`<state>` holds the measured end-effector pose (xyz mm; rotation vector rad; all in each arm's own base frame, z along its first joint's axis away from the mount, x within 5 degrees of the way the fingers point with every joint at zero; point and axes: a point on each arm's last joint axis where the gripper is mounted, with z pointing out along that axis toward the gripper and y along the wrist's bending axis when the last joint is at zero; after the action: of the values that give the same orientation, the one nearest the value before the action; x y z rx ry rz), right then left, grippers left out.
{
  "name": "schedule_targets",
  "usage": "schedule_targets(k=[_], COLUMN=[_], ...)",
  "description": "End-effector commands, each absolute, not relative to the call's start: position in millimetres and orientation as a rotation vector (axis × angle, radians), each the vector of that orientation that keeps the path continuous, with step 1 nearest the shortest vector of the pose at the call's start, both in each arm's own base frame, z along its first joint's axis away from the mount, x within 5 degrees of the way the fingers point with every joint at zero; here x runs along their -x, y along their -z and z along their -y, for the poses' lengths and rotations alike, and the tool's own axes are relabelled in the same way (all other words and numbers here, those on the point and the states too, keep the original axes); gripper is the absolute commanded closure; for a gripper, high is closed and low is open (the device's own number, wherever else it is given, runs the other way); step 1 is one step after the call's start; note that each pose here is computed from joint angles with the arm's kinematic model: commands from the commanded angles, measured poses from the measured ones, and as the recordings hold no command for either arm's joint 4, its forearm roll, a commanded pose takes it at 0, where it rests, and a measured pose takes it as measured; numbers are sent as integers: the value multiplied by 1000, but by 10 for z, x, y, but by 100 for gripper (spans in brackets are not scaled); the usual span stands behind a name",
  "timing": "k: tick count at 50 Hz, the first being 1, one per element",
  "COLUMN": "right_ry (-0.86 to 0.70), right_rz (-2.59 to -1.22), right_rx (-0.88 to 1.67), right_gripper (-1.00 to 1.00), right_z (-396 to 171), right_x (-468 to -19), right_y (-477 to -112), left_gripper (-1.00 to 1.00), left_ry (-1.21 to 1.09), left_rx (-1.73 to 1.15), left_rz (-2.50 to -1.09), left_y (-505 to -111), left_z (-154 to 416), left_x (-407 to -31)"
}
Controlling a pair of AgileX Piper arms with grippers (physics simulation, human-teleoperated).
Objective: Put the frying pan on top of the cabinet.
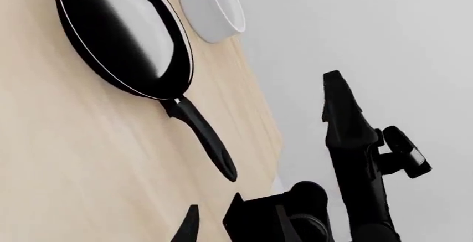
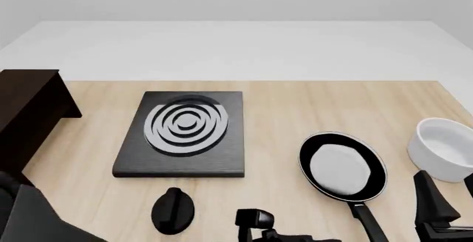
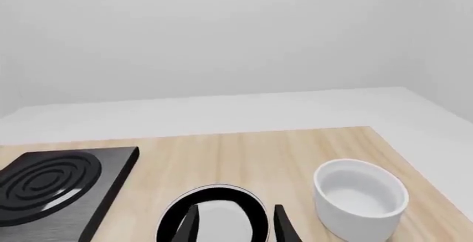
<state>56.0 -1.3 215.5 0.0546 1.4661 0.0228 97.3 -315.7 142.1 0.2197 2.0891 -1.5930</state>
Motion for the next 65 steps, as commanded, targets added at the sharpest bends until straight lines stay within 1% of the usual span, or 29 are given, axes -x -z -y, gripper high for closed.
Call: schedule_targets(k=[1,19,45,50,65], right_ry=[-28,-38,-44,-48,-56], right_rz=[-1464,-1465,-1466,-1466,-1465], right_rx=[-63,-71,-79,-84,-94], right_gripper=[-100,-100,-100,-100,-100], right_z=[14,14,15,16,17], right_x=[-560,-561,-563,-567,-566], right_y=[-2152,-2151,-2151,-2162,-2151], left_gripper=[-100,-100,-100,-100,-100], left_ry=[1592,1611,1629,1620,1614], left_rx=[-211,-204,-203,-184,-162], left_rz=[-2118,-2149,-2140,-2153,-2164], left_y=[-1251,-1070,-1134,-1043,-962], left_z=[3267,3436,3545,3590,3663], left_x=[-980,-949,-956,-1003,-1058])
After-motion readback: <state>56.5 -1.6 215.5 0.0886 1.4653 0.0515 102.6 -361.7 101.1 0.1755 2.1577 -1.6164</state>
